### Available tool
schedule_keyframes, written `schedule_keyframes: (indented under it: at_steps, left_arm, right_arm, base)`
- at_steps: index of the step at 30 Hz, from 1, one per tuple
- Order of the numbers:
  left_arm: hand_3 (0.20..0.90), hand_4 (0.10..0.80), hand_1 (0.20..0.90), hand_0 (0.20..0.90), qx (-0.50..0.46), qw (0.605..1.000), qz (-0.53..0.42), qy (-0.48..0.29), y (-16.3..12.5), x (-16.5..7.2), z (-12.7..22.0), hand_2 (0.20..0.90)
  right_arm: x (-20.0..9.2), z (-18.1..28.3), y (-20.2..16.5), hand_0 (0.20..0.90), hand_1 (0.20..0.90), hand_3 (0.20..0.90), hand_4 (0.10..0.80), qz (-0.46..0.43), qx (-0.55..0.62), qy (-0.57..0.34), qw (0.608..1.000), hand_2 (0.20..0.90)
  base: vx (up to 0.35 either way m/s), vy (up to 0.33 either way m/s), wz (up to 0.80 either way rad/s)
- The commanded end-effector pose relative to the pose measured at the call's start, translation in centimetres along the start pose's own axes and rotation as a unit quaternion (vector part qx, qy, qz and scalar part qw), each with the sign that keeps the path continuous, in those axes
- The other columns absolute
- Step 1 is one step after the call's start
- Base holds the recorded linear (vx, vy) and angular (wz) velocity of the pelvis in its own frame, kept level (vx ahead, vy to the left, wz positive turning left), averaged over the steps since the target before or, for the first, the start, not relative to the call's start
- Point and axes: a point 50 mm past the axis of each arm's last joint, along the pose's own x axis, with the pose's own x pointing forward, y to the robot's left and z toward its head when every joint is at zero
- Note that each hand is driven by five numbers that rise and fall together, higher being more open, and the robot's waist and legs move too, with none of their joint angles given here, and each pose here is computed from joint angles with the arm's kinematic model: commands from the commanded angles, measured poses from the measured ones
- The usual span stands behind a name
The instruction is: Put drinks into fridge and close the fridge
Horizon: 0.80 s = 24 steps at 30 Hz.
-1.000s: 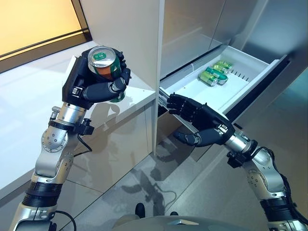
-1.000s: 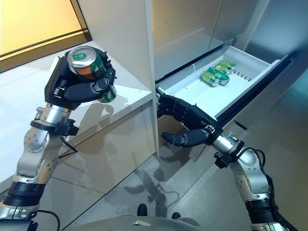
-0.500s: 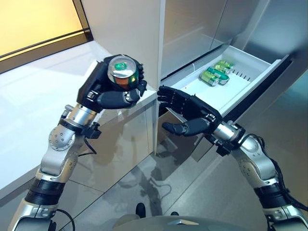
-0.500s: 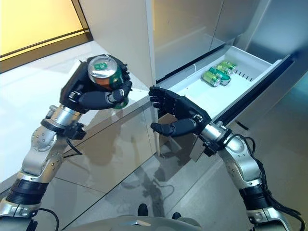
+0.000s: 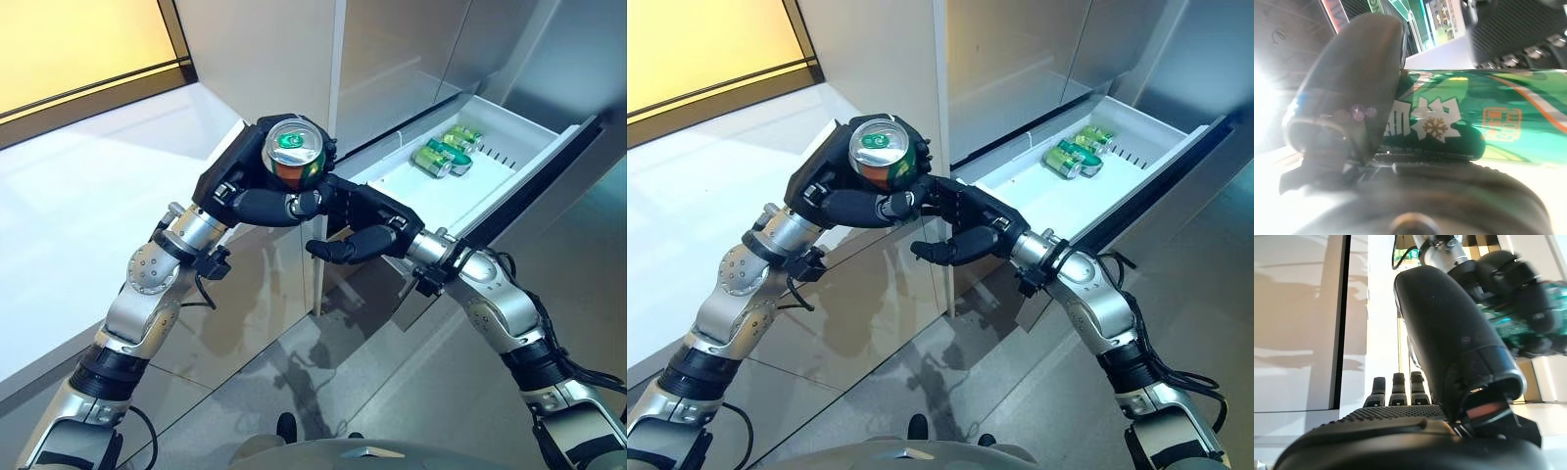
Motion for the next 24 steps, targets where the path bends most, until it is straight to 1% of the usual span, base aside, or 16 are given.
schedule_keyframes:
  at_steps: [1, 11, 24]
  left_arm:
    - [0.2, 0.1, 0.3, 0.3, -0.001, 0.981, -0.043, -0.19, -0.3, 3.9, 6.6, 0.3]
    - [0.2, 0.1, 0.3, 0.3, -0.014, 0.984, -0.076, -0.162, -1.1, 4.6, 5.9, 0.3]
    - [0.2, 0.1, 0.3, 0.3, -0.031, 0.985, -0.099, -0.137, -1.5, 5.0, 5.2, 0.3]
  right_arm:
    - [2.2, 5.4, -0.2, 0.9, 0.9, 0.9, 0.8, 0.028, -0.04, -0.111, 0.993, 0.9]
    - [3.6, 6.7, 0.1, 0.9, 0.9, 0.9, 0.8, 0.035, -0.063, -0.117, 0.99, 0.9]
    - [4.3, 7.5, 0.2, 0.9, 0.9, 0.9, 0.8, 0.049, -0.074, -0.115, 0.989, 0.9]
  base:
    - [0.0, 0.0, 0.0]
    - [0.003, 0.001, 0.01]
    - [0.001, 0.0, 0.0]
